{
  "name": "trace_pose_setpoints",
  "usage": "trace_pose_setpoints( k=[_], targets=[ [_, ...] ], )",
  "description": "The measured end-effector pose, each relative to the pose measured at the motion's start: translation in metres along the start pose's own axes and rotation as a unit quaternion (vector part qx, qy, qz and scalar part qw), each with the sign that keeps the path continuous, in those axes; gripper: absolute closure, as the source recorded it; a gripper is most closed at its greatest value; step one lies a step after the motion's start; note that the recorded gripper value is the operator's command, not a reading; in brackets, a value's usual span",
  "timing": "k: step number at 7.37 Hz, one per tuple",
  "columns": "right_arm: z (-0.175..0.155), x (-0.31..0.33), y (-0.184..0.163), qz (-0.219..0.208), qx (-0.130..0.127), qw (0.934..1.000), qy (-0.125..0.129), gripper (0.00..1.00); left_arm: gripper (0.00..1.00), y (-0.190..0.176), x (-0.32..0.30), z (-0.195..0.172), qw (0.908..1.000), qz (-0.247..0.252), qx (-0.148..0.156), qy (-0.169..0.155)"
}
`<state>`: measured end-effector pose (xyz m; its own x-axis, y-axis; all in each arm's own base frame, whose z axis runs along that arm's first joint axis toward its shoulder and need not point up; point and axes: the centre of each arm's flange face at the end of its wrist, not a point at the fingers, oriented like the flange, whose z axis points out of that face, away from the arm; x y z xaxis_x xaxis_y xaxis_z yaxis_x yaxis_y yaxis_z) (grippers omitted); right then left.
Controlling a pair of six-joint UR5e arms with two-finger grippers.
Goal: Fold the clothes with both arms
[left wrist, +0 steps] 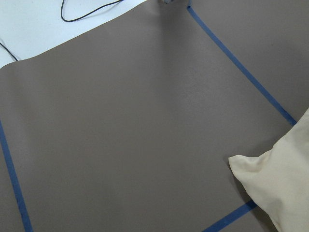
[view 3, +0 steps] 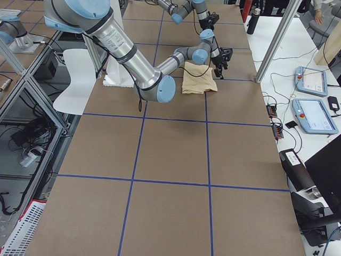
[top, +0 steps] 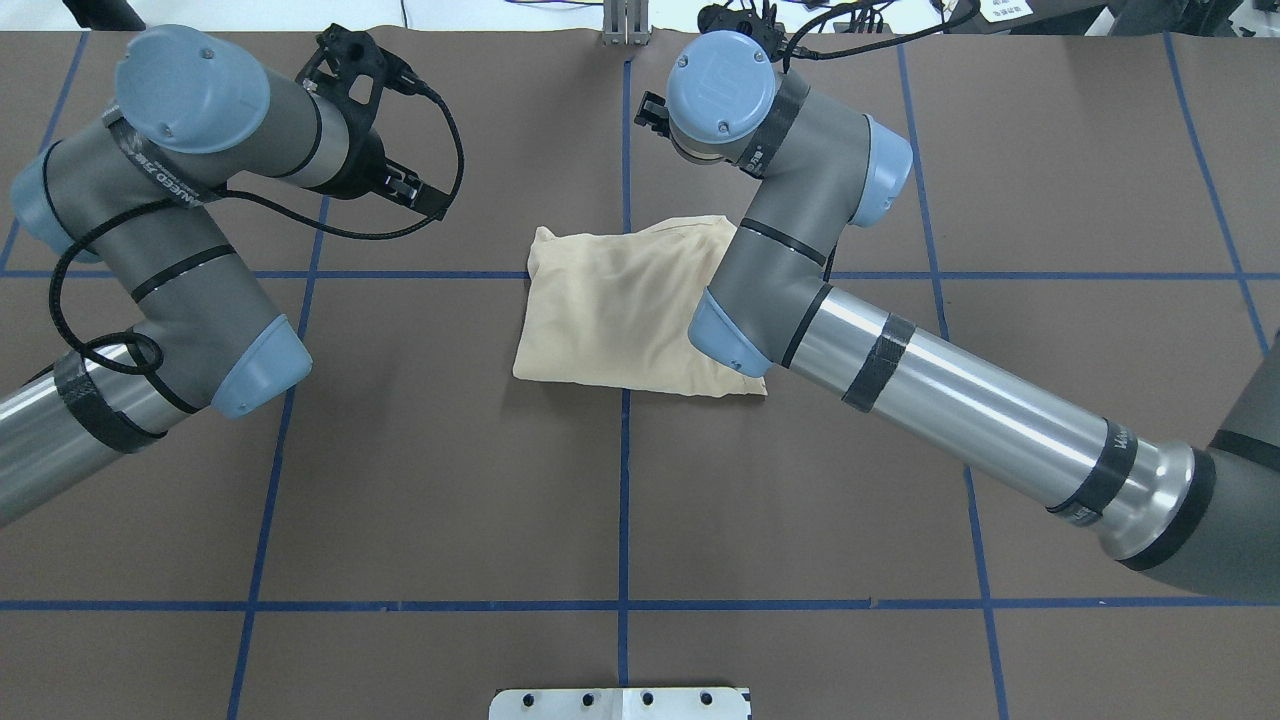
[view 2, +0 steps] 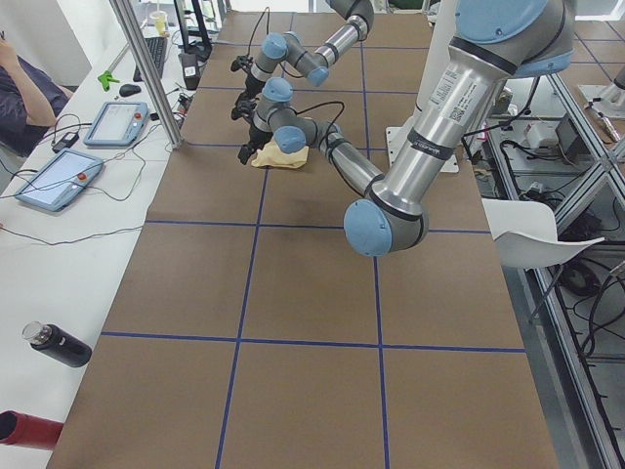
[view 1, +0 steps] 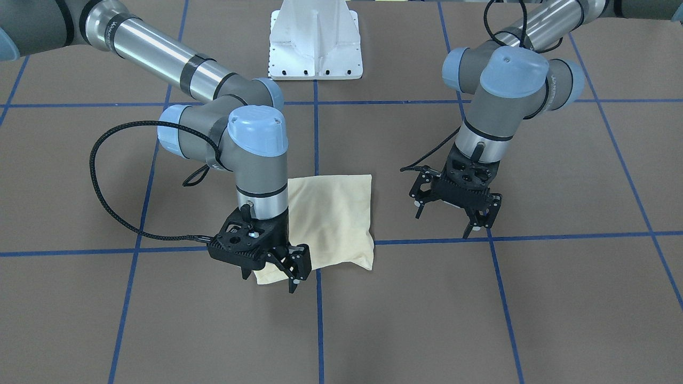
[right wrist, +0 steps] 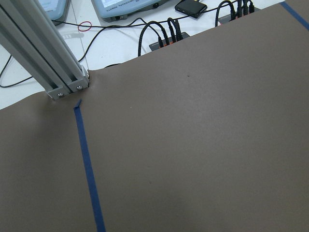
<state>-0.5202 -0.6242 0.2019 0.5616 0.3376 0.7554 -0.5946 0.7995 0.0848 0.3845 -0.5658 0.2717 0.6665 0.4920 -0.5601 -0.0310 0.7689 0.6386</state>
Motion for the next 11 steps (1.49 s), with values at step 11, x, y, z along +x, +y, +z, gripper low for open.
trace_pose_setpoints(
  k=[11],
  targets=[
    [-0.204,0.709,-0.122,-0.269,-0.162,0.9488,0.027,0.00,0.00,0.175,-0.248,-0.193,0.9940,0.092,-0.027,-0.053]
  ],
)
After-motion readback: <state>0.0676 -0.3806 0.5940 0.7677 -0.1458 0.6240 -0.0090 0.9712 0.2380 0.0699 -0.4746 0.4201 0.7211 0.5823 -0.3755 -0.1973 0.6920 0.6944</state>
